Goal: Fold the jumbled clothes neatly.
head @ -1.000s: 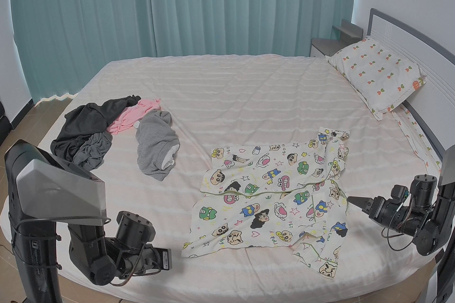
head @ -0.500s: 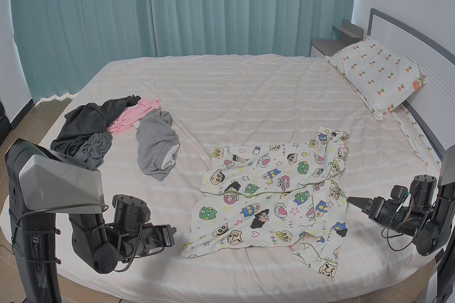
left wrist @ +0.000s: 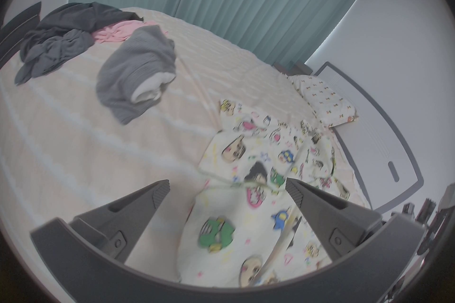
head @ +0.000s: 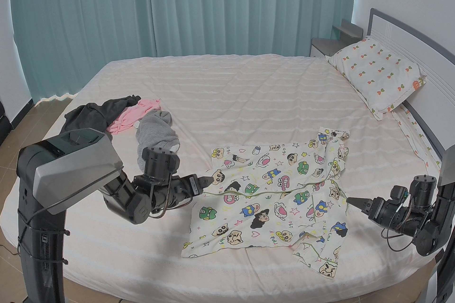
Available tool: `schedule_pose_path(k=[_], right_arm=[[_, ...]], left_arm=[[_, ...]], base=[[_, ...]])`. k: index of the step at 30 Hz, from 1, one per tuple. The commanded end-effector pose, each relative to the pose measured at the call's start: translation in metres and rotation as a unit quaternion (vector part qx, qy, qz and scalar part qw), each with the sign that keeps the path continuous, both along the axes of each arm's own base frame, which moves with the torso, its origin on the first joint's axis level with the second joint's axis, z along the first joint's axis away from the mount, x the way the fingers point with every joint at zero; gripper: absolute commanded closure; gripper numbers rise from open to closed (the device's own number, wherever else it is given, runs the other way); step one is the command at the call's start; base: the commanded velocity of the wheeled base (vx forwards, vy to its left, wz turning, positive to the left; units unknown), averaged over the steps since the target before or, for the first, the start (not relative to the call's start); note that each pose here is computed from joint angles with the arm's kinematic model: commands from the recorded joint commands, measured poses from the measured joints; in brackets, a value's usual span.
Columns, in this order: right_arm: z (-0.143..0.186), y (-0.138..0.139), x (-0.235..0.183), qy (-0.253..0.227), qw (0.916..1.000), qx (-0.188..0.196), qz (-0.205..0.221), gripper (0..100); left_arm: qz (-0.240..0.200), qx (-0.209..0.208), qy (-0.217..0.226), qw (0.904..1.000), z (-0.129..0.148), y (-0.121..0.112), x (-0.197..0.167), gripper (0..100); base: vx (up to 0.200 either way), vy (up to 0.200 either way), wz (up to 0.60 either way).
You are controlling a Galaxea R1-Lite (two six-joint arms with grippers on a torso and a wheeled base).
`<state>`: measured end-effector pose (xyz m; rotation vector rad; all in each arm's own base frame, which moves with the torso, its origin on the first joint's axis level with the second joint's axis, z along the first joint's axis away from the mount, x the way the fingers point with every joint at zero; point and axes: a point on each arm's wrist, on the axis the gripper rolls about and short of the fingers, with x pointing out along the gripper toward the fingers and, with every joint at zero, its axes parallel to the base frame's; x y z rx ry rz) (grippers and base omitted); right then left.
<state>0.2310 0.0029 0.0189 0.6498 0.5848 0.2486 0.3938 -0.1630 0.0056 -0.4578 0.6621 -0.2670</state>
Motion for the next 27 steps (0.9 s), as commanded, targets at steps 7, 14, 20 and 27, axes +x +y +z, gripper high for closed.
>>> schedule_pose_path(k=[7, 14, 20, 27], right_arm=[[0.001, 0.001, -0.002, -0.006, 0.9999, -0.009, 0.007, 0], [0.002, 0.001, -0.002, -0.008, 0.9999, -0.009, 0.007, 0], [0.004, 0.001, -0.003, -0.011, 0.9999, -0.009, 0.006, 0], [0.002, 0.001, -0.004, -0.007, 0.9999, -0.009, 0.006, 0]], left_arm=[[-0.024, 0.032, 0.037, 0.9985, -0.041, -0.027, 0.064, 0], [-0.03, 0.045, 0.033, 0.998, -0.05, -0.035, 0.082, 0], [-0.01, 0.075, 0.033, 0.9966, -0.056, -0.043, 0.102, 0], [-0.015, 0.079, 0.056, 0.9952, -0.059, -0.047, 0.098, 100]], base=[[0.0, 0.0, 0.0], [0.0, 0.0, 0.0], [0.0, 0.0, 0.0], [0.0, 0.0, 0.0]])
